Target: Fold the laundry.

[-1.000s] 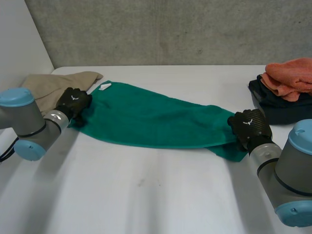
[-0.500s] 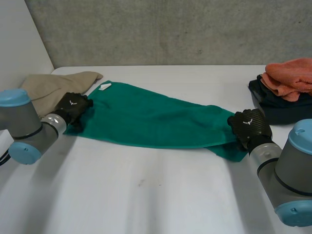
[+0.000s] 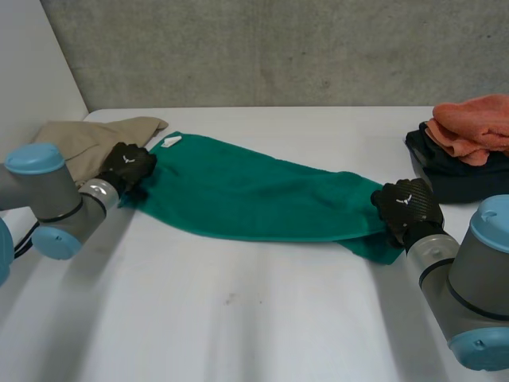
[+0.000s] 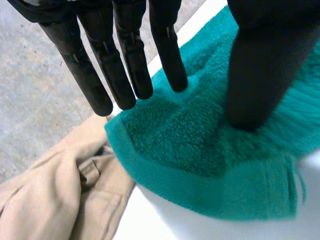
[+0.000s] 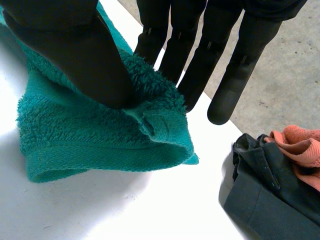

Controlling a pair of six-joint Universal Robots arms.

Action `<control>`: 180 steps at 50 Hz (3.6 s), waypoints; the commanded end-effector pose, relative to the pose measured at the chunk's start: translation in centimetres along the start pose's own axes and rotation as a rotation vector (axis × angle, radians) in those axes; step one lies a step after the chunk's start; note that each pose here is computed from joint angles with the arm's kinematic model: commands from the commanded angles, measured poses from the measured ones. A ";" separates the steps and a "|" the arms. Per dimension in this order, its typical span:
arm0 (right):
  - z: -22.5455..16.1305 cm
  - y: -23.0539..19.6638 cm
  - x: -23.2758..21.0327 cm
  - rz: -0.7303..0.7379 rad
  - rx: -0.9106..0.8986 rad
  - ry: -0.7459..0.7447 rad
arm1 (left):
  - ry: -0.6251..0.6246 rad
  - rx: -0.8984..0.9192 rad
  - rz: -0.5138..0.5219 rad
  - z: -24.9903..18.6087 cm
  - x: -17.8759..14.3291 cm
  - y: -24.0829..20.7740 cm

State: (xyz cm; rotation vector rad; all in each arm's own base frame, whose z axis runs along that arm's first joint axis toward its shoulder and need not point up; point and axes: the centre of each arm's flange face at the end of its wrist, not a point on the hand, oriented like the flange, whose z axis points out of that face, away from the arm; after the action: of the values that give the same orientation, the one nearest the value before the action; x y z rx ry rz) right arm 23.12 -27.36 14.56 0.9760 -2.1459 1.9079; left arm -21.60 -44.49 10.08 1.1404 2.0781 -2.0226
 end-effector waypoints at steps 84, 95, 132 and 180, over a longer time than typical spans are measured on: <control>9.6 -6.7 8.0 0.073 0.229 0.092 | -0.265 0.071 -0.265 -7.5 -0.6 -10.3; 3.0 -0.7 4.7 -0.246 -0.214 -0.150 | -0.097 -0.275 -0.043 -15.1 3.0 -7.1; 10.9 -0.2 3.9 -0.354 -0.034 0.080 | -0.174 -0.196 0.182 -7.4 3.9 -6.8; 7.1 0.8 3.0 -0.217 -0.182 -0.049 | -0.462 0.045 0.211 2.0 -3.8 -6.0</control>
State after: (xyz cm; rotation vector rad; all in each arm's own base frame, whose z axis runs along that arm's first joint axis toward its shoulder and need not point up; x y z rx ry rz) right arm 22.69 -35.36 13.36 1.1797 -2.1039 1.5675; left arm -23.91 -43.27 14.64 1.0518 1.7234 -1.8890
